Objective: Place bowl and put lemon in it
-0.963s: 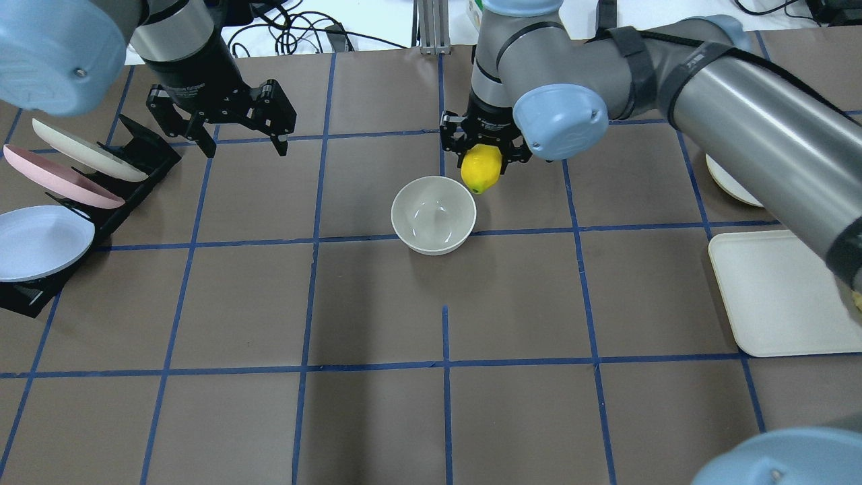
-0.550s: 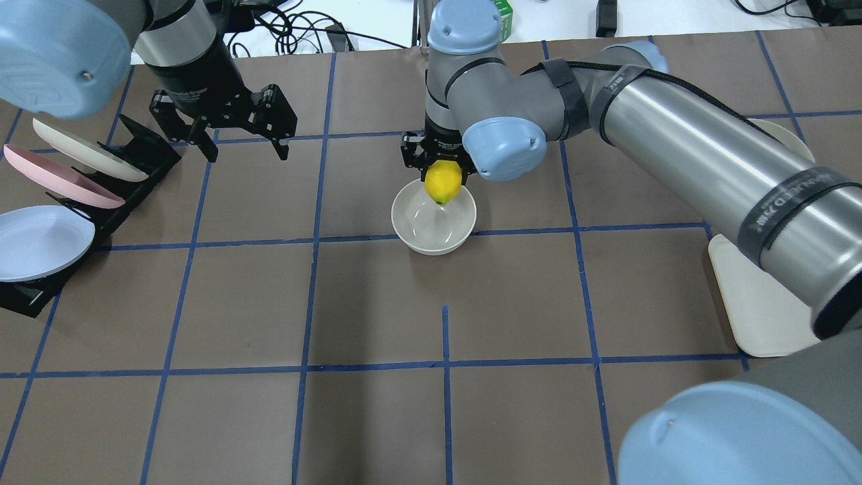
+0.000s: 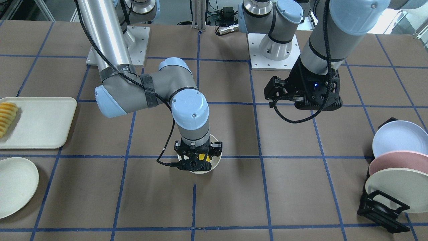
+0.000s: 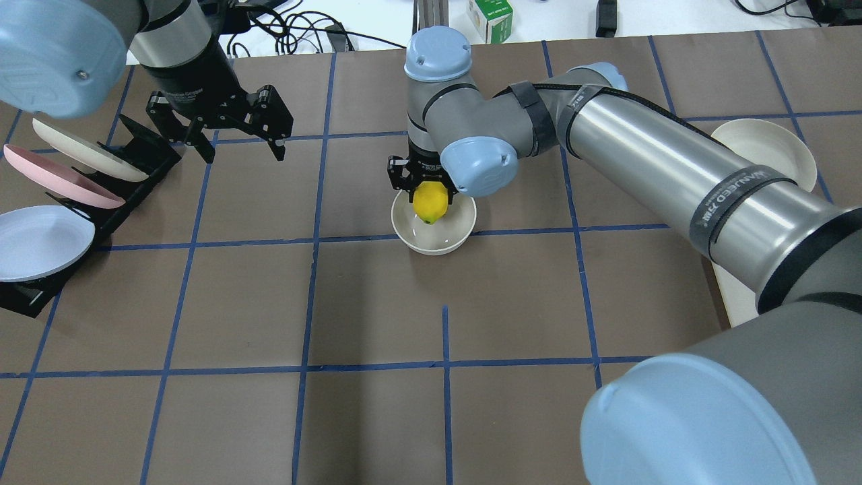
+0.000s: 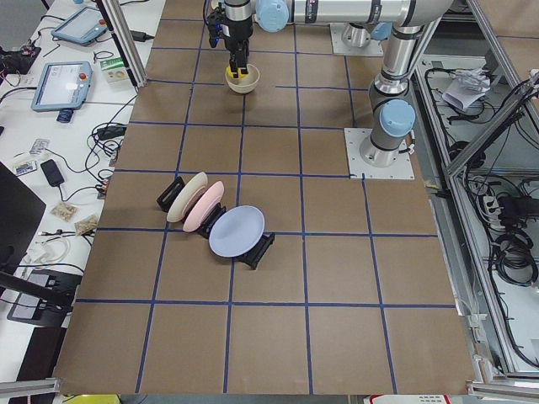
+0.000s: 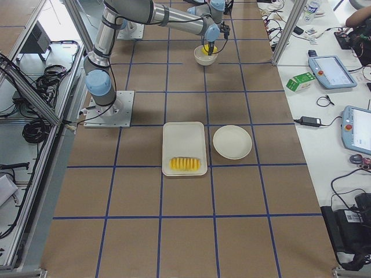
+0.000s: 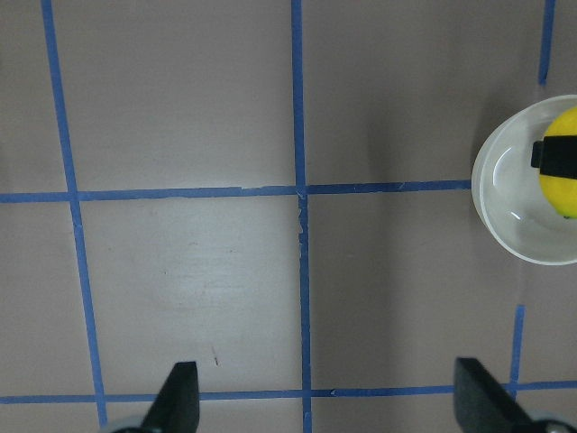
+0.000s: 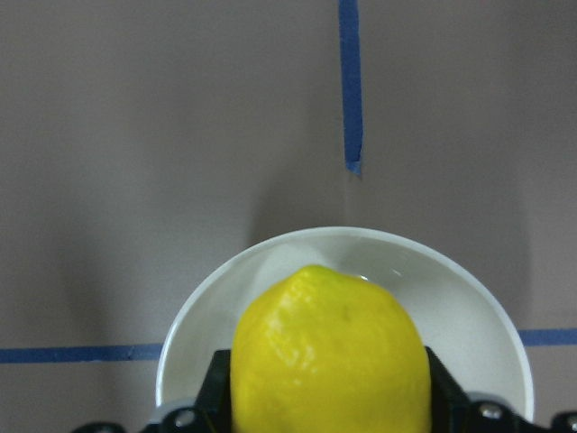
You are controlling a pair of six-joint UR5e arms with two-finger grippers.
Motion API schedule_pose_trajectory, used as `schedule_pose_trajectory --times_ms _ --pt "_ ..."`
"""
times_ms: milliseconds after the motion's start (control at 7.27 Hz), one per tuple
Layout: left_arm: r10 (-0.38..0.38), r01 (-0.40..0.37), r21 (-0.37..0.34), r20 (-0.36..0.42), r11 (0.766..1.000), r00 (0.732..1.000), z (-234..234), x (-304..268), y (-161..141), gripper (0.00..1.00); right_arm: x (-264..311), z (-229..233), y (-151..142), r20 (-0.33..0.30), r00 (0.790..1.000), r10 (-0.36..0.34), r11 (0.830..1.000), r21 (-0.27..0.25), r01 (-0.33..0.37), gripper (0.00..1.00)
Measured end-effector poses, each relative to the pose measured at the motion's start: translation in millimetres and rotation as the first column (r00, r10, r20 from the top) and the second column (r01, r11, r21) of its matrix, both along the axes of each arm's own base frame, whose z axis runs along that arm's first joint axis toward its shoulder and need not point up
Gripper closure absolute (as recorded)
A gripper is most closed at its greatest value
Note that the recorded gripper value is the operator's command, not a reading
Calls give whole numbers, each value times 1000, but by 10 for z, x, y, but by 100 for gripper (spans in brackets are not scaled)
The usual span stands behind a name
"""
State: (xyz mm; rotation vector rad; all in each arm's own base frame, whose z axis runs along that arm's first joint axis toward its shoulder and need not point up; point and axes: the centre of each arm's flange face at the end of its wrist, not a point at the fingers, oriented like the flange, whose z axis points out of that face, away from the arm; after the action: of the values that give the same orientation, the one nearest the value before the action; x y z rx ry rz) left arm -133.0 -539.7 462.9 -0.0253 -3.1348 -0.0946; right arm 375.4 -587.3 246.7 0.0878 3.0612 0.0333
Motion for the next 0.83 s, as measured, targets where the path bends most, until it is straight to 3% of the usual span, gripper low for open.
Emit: schedule_pose_trajectory --times_ms 412,825 --pt "0 0 3 -1 1000 1000 -16 13 -11 0 -50 190 -7 -3 1000 -7 1000 -18 7 0" --pt "-3 3 2 -1 1000 1000 -9 -3 -11 0 -546 916 -9 -5 999 -43 998 -51 43 0"
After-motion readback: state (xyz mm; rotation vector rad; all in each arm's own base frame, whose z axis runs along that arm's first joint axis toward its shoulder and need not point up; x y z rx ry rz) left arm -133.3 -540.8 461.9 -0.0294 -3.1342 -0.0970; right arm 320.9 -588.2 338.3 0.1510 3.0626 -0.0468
